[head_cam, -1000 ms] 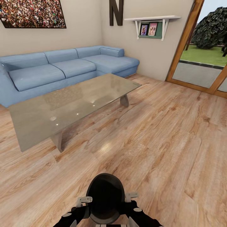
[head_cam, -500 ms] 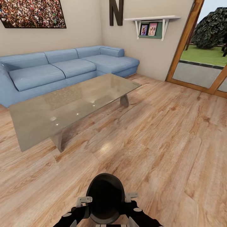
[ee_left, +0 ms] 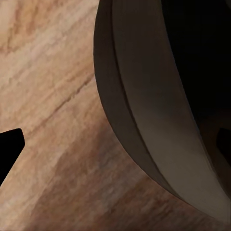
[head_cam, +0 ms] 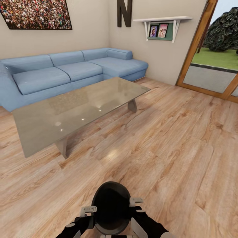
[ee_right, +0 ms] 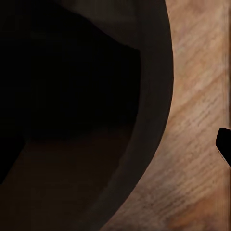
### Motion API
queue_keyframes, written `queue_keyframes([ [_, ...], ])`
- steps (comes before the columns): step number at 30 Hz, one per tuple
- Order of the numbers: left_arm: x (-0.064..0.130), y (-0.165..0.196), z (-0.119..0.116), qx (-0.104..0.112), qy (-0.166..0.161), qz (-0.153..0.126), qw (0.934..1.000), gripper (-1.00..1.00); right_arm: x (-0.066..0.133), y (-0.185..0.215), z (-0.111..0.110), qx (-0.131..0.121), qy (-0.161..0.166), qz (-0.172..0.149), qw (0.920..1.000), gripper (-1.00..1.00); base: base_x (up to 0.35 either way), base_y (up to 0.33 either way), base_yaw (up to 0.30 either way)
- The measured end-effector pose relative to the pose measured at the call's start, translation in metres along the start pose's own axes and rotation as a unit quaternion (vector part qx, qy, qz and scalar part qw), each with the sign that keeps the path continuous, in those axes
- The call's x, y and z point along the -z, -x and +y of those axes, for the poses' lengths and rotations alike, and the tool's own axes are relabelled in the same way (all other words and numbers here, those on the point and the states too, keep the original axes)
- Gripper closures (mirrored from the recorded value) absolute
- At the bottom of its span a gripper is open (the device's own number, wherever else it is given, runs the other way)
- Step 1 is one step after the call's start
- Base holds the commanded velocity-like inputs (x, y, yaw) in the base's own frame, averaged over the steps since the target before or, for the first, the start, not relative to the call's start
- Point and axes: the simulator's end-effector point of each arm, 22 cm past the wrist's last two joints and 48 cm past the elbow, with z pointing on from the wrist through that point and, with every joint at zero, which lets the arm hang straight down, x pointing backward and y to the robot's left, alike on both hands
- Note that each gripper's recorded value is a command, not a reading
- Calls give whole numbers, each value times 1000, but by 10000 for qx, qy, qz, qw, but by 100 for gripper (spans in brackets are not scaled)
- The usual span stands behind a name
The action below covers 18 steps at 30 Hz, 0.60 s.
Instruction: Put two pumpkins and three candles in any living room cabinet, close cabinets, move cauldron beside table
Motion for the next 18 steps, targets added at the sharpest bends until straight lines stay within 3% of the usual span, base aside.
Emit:
queue_keyframes([
  [18, 0, 1, 0, 17, -2, -8, 10000, -100, -3, -13, -18, -9, -211, 98, 9997, -100, 0, 0, 0],
])
